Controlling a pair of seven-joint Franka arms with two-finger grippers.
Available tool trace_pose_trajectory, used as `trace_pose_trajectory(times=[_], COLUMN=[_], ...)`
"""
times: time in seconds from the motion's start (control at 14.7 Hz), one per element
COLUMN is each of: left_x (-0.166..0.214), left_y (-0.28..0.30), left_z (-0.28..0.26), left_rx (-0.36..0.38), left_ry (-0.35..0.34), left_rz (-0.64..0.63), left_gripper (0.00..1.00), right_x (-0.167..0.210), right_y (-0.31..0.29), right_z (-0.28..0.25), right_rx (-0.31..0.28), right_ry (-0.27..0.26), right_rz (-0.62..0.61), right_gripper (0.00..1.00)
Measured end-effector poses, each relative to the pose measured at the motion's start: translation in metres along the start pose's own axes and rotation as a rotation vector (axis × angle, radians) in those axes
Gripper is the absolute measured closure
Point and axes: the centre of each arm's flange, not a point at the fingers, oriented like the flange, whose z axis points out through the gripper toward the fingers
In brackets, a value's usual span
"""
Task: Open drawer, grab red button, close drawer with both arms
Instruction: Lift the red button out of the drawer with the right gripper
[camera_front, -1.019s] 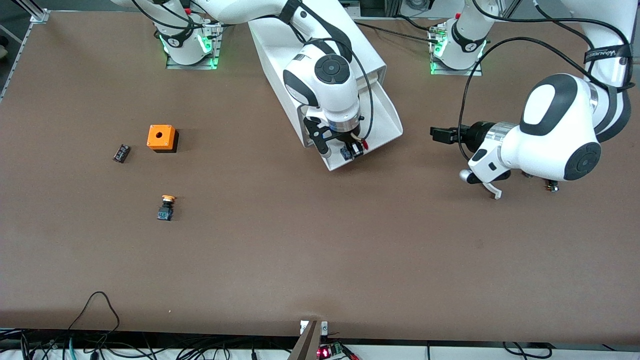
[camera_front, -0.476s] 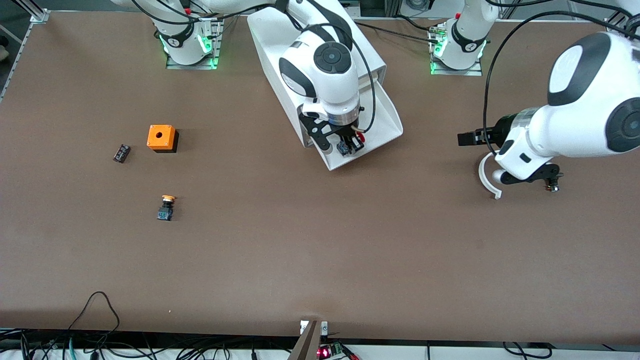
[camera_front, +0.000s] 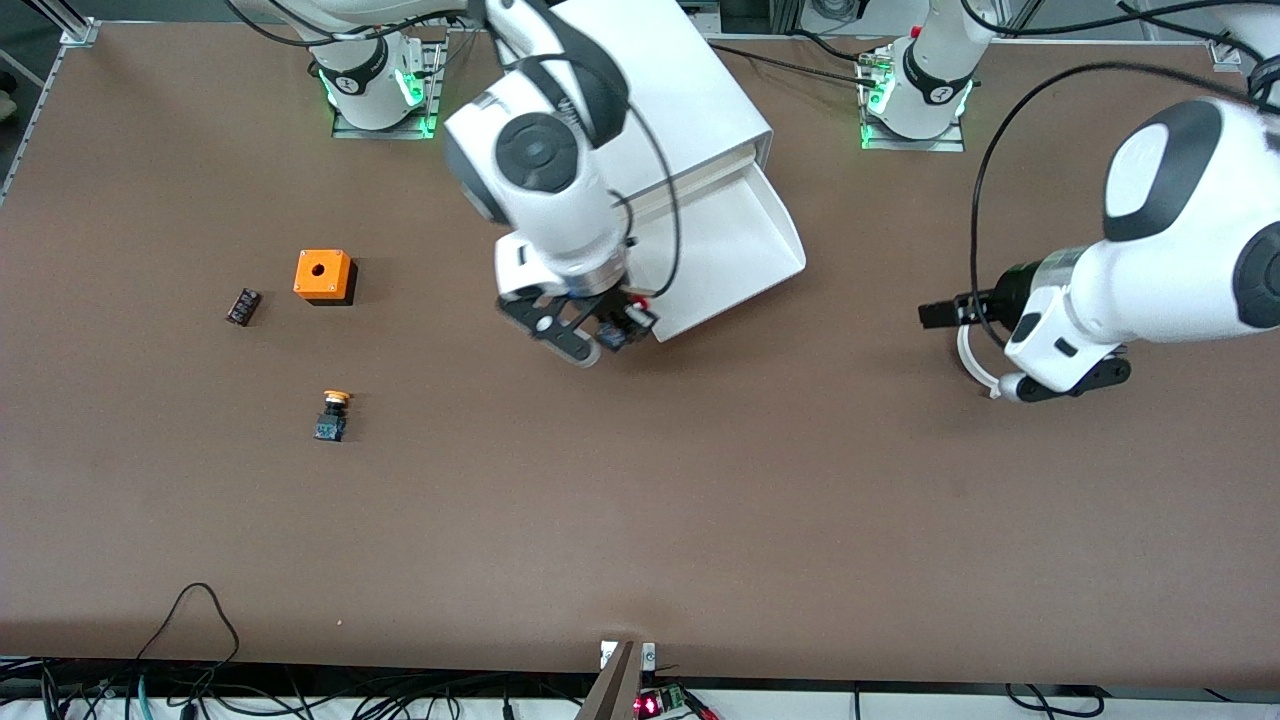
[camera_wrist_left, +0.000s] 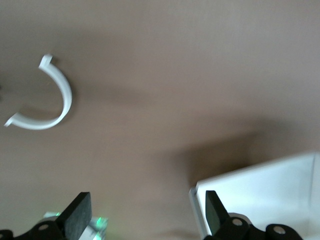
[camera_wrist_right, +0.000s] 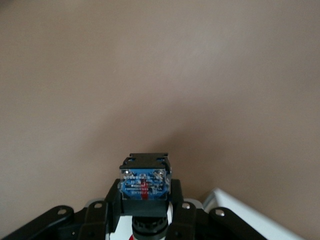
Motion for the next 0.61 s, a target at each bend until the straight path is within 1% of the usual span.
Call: trace_pose_trajectory(times=[0.14, 0.34, 0.48, 0.61], left_x=[0.004, -0.008, -0.021, -0.034], left_y=[0.019, 0.065, 0.097, 0.118], left_z=[0.024, 0.066, 0.097, 0.134], left_rx=[-0.015, -0.034, -0.055, -0.073], left_ry=[0.034, 0.083, 0.125, 0.16], left_rz=[-0.039, -0.106, -0.144, -0.164], left_gripper=[0.0, 0.0, 0.0, 0.0], right_x=[0.045, 0.11, 0.149, 0.186], right_y=[0.029, 0.081, 0.117, 0.155], right_z=[0.002, 0.012, 0.024, 0.042], right_rx=[-0.028, -0.057, -0.073, -0.071], right_ry=[-0.01, -0.035, -0.058, -0.063], right_rz=[-0.135, -0.319, -0.405, -0.471], right_gripper=[0.58, 0.58, 0.58, 0.58])
